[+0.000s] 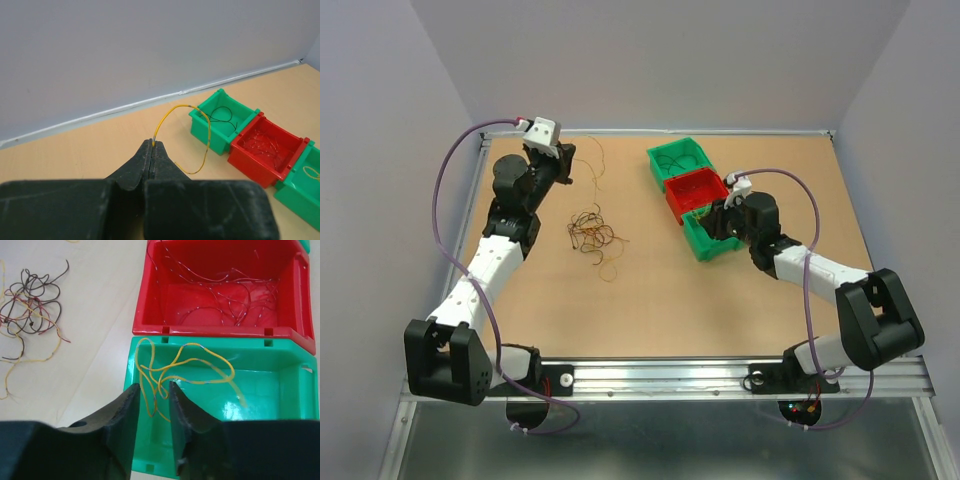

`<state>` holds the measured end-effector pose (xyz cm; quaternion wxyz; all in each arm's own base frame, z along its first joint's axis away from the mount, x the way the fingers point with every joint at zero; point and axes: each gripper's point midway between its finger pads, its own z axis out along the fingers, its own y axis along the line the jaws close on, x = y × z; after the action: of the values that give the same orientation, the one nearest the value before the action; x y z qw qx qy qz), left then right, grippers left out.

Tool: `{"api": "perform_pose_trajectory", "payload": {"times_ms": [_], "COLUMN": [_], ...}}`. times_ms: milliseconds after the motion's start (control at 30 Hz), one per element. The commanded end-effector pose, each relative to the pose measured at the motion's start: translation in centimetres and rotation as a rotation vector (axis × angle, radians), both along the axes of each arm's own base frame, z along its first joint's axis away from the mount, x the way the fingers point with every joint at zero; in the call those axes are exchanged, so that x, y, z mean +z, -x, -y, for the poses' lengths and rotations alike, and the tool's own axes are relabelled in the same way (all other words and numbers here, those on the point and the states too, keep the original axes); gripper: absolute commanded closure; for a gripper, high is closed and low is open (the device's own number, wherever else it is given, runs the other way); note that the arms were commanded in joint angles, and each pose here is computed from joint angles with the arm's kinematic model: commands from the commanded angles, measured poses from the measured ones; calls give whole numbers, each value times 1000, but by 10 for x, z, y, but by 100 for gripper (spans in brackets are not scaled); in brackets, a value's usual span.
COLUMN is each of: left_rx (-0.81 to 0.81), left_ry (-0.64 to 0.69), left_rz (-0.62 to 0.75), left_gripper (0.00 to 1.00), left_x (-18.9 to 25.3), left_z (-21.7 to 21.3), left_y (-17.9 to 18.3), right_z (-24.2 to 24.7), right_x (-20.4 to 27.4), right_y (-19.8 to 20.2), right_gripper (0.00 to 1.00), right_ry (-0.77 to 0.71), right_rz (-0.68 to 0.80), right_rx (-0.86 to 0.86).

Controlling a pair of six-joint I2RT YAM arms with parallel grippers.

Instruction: Untangle the cables

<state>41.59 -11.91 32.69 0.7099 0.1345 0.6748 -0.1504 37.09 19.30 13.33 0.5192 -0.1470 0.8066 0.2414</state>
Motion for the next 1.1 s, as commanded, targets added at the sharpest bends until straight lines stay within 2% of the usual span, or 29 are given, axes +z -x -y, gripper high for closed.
{"api": "perform_pose_trajectory", "payload": {"times_ms": [0,33,67,200,333,400,433,567,667,700,867,933,1067], "left_rx": [-20,-27,-36,-94,-198,-259,-289,-318,-316,-313,-313,-308,-303], "left_ry": [-11,-16,-19,-36,-64,-87,-93,-124,-131,-132,-137,-140,-142], "left_rz": [91,95,97,107,122,141,143,173,183,183,180,181,182], "left_gripper": [100,100,100,100,100,100,100,100,100,100,100,100,100], "left_x": [26,26,26,26,25,25,23,23,25,25,22,22,22], "left_z": [5,8,10,22,44,55,64,76,77,76,79,79,79], "left_y": [11,13,14,20,32,41,46,58,60,60,60,59,60], "right_z": [8,9,9,11,-2,-15,-18,-13,-4,-3,-15,-18,-21], "right_x": [17,19,25,35,53,56,62,52,35,30,20,16,10], "right_y": [-1,-1,1,7,14,24,24,13,-2,-5,-22,-30,-36], "right_gripper": [62,58,50,36,28,24,24,25,34,40,52,53,46], "right_ry": [-7,-10,-17,-30,-80,-109,-125,-115,-69,-60,-68,-78,-87], "right_rz": [33,36,51,80,152,175,202,161,106,93,54,42,26], "right_rx": [-44,-49,-51,-47,37,134,153,87,8,-4,17,15,3]}}
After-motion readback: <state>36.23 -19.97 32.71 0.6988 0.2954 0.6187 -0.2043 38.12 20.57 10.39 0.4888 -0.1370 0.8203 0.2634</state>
